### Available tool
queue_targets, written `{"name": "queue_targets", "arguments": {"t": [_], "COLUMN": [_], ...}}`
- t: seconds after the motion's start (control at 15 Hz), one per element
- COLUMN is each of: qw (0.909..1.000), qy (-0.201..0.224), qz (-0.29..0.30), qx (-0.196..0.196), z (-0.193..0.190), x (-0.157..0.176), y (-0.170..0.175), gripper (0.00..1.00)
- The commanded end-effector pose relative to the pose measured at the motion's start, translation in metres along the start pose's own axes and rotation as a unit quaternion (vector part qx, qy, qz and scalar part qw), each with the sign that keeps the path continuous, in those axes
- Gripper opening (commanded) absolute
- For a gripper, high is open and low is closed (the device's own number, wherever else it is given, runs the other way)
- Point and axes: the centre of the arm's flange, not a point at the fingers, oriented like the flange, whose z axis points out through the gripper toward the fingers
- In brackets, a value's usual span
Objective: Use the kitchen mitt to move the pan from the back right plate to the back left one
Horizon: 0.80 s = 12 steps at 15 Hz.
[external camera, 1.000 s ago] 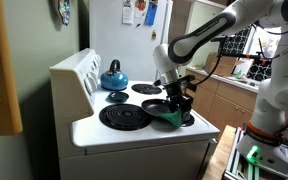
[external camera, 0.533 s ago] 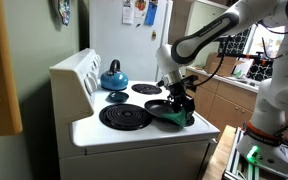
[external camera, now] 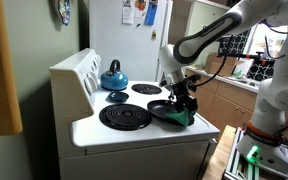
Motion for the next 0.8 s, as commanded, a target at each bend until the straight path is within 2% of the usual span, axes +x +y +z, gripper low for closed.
{"name": "queue_targets", "arguments": {"t": [0.0,0.27,0.73], "qw": [0.9996,0.999,0.9997], "qy": [0.01,0.022,0.016], "qz": [0.011,0.009,0.018], "qx": [-0.025,-0.037,0.006], "z": [-0.001,-0.009,0.011], "x": [-0.012,-0.012,-0.022], "y": [-0.004,-0.01,-0.014], "gripper": [0.0,0.0,0.0]}}
